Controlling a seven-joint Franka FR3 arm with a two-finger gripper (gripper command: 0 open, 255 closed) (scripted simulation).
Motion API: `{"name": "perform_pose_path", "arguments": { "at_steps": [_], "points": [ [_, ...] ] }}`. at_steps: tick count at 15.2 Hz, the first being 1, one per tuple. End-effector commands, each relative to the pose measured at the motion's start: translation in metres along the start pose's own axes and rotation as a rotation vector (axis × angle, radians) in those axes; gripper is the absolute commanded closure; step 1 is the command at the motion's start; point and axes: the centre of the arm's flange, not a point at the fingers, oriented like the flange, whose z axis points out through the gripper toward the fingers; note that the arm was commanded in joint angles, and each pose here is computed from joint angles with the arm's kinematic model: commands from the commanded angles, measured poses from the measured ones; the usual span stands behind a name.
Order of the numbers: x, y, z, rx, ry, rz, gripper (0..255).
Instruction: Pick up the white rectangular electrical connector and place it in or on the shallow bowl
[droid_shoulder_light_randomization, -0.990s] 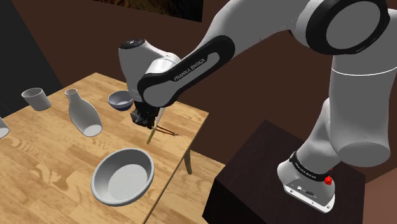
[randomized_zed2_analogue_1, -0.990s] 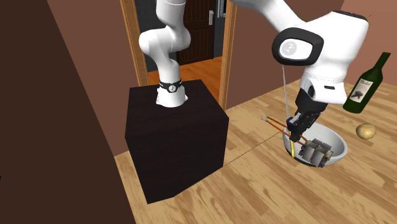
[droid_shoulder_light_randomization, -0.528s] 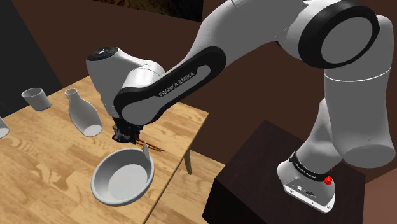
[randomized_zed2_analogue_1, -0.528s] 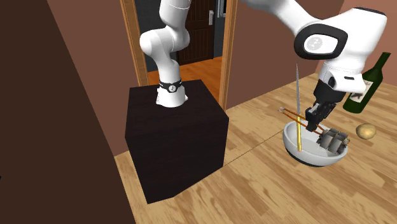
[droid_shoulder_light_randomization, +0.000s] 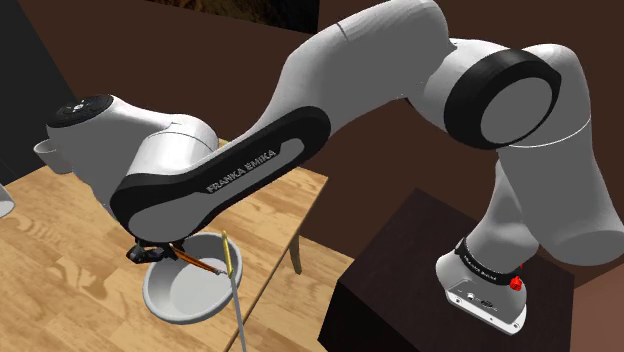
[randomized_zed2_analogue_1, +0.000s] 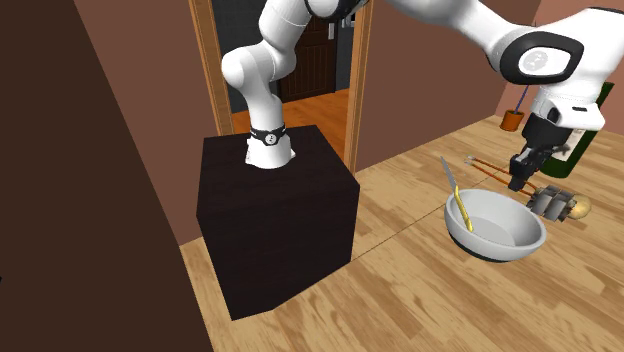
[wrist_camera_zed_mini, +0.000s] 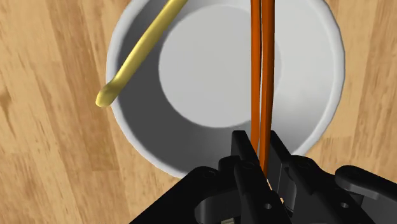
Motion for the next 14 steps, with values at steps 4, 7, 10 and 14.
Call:
{"name": "perform_pose_path", "arguments": {
  "at_steps": [4, 7, 10, 14],
  "points": [
    [0.000, -0.011, 0.020, 0.000, 0.000, 0.001, 255],
    [0.000, -0.012, 0.036, 0.000, 0.000, 0.001, 255],
    [0.000, -0.012, 0.052, 0.000, 0.000, 0.001, 255],
    [0.000, -0.013, 0.078, 0.000, 0.000, 0.001, 255]
  ]
}}
